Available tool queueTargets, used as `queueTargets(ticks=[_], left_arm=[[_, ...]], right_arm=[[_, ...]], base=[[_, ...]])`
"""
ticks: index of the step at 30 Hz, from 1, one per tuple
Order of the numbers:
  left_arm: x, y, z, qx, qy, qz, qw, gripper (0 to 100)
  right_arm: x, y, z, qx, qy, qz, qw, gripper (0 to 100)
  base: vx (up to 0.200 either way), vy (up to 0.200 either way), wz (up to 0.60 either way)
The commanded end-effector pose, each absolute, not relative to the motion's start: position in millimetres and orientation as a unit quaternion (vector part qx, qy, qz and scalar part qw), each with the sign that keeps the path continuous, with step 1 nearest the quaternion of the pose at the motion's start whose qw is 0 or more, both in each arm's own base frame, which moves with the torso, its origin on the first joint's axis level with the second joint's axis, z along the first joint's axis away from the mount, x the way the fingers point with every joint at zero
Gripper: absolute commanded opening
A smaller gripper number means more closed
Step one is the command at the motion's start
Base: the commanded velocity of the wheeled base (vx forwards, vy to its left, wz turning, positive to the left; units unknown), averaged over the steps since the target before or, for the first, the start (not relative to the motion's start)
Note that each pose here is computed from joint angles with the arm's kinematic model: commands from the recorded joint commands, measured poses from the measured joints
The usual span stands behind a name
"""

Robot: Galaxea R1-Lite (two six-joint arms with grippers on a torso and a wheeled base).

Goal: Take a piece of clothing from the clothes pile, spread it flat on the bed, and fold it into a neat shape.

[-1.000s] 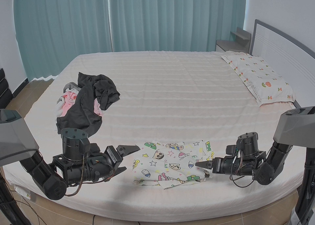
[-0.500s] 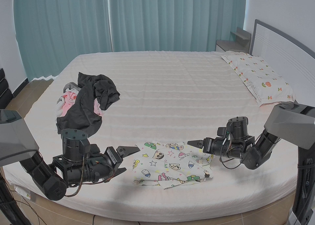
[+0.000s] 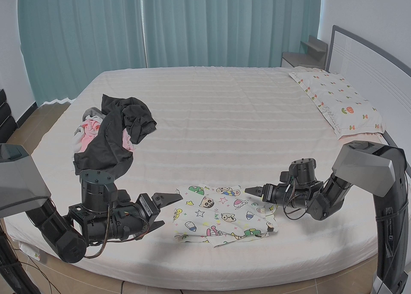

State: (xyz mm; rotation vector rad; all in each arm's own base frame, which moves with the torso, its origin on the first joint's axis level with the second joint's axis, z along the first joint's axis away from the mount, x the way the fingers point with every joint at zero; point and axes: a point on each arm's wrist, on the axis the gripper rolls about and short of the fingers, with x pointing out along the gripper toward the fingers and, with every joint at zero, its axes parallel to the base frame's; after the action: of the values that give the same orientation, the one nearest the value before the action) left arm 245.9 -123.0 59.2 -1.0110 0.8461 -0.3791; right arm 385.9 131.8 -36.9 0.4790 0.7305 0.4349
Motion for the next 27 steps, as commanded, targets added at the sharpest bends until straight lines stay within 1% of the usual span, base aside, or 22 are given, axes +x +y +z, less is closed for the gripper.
queueTargets(ticks=[1, 9, 12, 13, 27], left_arm=[[245.9, -123.0, 58.8, -0.467, 0.391, -0.175, 0.774, 100], [246.3, -123.2, 58.6, -0.466, 0.391, -0.175, 0.774, 100], [246.2, -123.1, 59.0, -0.466, 0.39, -0.175, 0.774, 100], [245.9, -123.0, 58.8, -0.467, 0.391, -0.175, 0.774, 100], [246.0, -123.0, 58.4, -0.467, 0.392, -0.174, 0.773, 100]], right_arm=[[386.9, 130.3, -42.0, 0.231, 0.355, 0.206, 0.882, 100], [393.5, 137.2, -45.6, 0.227, 0.35, 0.215, 0.883, 100], [395.1, 139.8, -46.4, 0.226, 0.361, 0.215, 0.879, 100], [394.9, 140.5, -46.8, 0.225, 0.365, 0.216, 0.877, 0], [396.5, 138.1, -45.8, 0.223, 0.366, 0.207, 0.879, 0]], base=[[0.0, 0.0, 0.0], [0.0, 0.0, 0.0], [0.0, 0.0, 0.0], [0.0, 0.0, 0.0], [0.0, 0.0, 0.0]])
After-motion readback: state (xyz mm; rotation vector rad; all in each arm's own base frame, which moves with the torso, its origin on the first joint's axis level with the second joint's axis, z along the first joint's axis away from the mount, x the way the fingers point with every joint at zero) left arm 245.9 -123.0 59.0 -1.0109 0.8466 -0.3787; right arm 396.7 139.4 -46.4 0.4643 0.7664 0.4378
